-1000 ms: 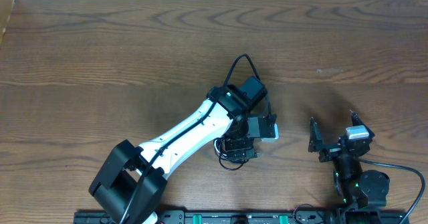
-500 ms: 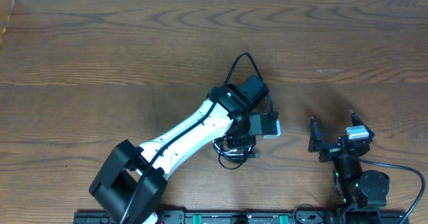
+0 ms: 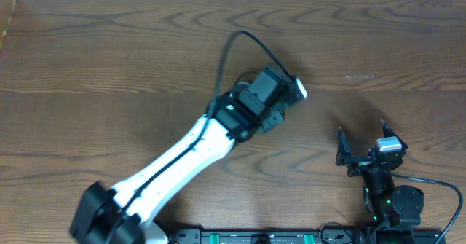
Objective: Untangle cables
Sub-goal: 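Grasp the cable bundle with the left gripper and lift it, then bring the right gripper to the hanging cables and grasp a strand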
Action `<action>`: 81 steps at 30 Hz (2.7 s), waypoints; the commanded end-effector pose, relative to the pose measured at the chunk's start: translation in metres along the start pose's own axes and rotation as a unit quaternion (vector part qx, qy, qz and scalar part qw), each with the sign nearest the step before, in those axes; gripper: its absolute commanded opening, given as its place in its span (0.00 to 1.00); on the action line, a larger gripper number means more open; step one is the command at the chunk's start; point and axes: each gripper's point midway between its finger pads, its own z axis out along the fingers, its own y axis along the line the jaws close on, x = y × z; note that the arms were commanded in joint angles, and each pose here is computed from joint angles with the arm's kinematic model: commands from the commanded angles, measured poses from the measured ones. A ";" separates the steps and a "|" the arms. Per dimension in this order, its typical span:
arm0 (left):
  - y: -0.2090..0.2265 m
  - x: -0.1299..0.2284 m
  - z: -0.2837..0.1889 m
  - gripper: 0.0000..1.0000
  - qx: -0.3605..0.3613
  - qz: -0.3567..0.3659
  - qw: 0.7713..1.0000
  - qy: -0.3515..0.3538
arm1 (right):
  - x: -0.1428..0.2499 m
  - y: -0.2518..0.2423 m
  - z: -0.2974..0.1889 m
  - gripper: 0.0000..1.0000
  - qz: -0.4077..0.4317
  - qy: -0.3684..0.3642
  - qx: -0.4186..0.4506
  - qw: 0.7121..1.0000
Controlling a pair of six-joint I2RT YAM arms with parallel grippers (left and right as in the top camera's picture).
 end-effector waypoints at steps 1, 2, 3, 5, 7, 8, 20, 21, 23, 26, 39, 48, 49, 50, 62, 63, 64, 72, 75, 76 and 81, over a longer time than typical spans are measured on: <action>0.055 -0.015 -0.050 0.07 -0.079 -0.130 0.986 -0.069 | 0.001 -0.002 0.000 0.99 0.002 0.000 0.005 1.000; 0.062 -0.016 -0.058 0.08 -0.086 -0.148 0.982 -0.080 | 0.001 -0.002 0.000 0.99 0.002 0.000 0.005 1.000; 0.070 -0.015 -0.065 0.07 -0.093 -0.168 0.977 -0.089 | 0.001 -0.002 0.000 0.99 0.002 0.000 0.005 1.000; 0.086 -0.012 -0.081 0.07 -0.107 -0.213 0.965 -0.106 | 0.001 -0.002 0.000 0.99 0.002 0.000 0.005 1.000; 0.098 -0.008 -0.092 0.07 -0.118 -0.247 0.955 -0.117 | 0.001 -0.002 0.000 0.99 0.002 0.000 0.005 1.000; 0.103 -0.006 -0.096 0.07 -0.121 -0.263 0.949 -0.122 | 0.001 -0.002 0.000 0.99 0.002 0.000 0.005 1.000; 0.140 0.008 -0.107 0.07 -0.135 -0.446 0.871 -0.159 | 0.001 -0.002 0.000 0.99 0.002 0.000 0.005 1.000; 0.140 0.008 -0.107 0.07 -0.132 -0.458 0.865 -0.161 | 0.001 -0.002 0.000 0.99 0.002 0.000 0.005 1.000; 0.139 0.008 -0.107 0.07 -0.124 -0.483 0.851 -0.165 | 0.000 -0.002 0.000 0.99 0.002 0.000 0.005 1.000; 0.138 0.009 -0.106 0.07 -0.113 -0.540 0.817 -0.169 | 0.000 -0.002 0.000 0.99 0.002 0.000 0.004 1.000; 0.103 -0.025 -0.106 0.07 0.031 -0.539 0.820 -0.189 | -0.063 0.026 -0.012 0.99 0.081 -0.088 -0.084 0.989; 0.060 -0.072 -0.130 0.07 0.186 -0.392 0.865 -0.253 | -0.108 0.034 -0.010 0.99 0.089 0.026 -0.104 0.990; 0.057 -0.074 -0.132 0.08 0.193 -0.382 0.867 -0.257 | -0.111 0.035 -0.007 0.99 0.092 0.042 -0.108 0.989; 0.057 -0.075 -0.133 0.07 0.195 -0.378 0.867 -0.259 | -0.114 0.036 -0.003 0.99 0.095 0.052 -0.112 0.988; 0.072 -0.068 -0.185 0.08 0.328 -0.341 0.822 -0.318 | -0.159 0.097 0.008 0.99 0.103 0.035 -0.329 0.938; 0.074 -0.066 -0.188 0.07 0.333 -0.341 0.819 -0.319 | -0.164 0.096 0.011 0.99 0.116 0.031 -0.329 0.937; 0.076 -0.064 -0.190 0.07 0.339 -0.342 0.815 -0.321 | -0.167 0.096 0.013 0.99 0.124 0.027 -0.329 0.936; 0.074 -0.072 -0.215 0.07 0.385 -0.310 0.796 -0.349 | -0.152 0.088 0.053 0.96 0.221 0.070 -0.315 0.920; 0.072 -0.072 -0.218 0.07 0.390 -0.301 0.796 -0.352 | -0.136 0.092 0.067 0.93 0.247 0.101 -0.321 0.909; 0.072 -0.072 -0.218 0.07 0.390 -0.299 0.796 -0.353 | -0.132 0.097 0.070 0.92 0.247 0.108 -0.334 0.903; 0.073 -0.074 -0.220 0.07 0.387 -0.292 0.797 -0.360 | -0.132 0.117 0.082 0.90 0.245 0.098 -0.394 0.880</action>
